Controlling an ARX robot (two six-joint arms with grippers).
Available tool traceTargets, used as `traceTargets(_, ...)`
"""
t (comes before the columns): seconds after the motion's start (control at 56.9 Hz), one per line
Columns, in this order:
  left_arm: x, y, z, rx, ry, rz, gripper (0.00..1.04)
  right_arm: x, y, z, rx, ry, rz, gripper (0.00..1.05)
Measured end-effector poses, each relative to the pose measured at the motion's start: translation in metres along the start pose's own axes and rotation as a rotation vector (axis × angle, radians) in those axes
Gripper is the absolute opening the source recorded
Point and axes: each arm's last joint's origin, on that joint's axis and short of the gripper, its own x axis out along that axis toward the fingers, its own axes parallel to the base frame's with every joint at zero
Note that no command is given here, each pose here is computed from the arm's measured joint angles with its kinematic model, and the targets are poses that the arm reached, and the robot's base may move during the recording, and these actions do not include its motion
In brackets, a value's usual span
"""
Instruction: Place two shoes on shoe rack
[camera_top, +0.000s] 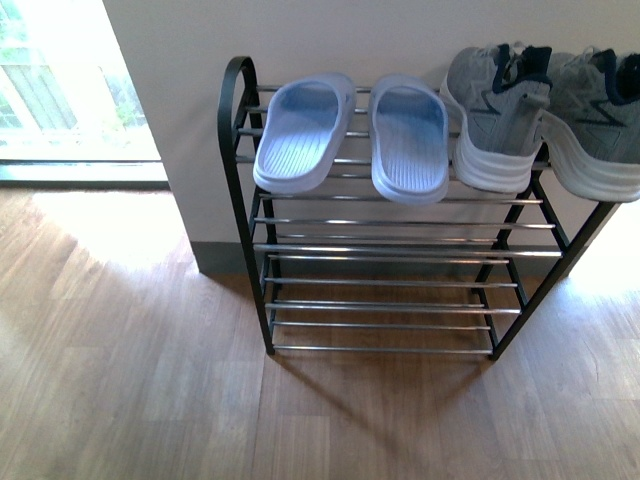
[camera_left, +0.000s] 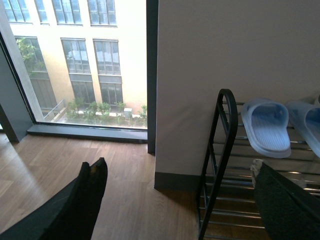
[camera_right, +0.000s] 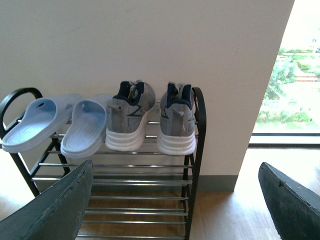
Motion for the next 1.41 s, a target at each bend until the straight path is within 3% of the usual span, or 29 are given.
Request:
traceTargets(0.053,0.0000,0.0000,0.0000,0.000,0.000,0.000,0.97,0.0000,0.0000,0.0000,0.000,0.000,0.000,0.96)
traceTargets(1.407,0.0000,0.0000,0.0000,0.002,0.000,-0.001,0.95,0.0000,0.0001,0.0000,0.000,0.000,0.002,0.96)
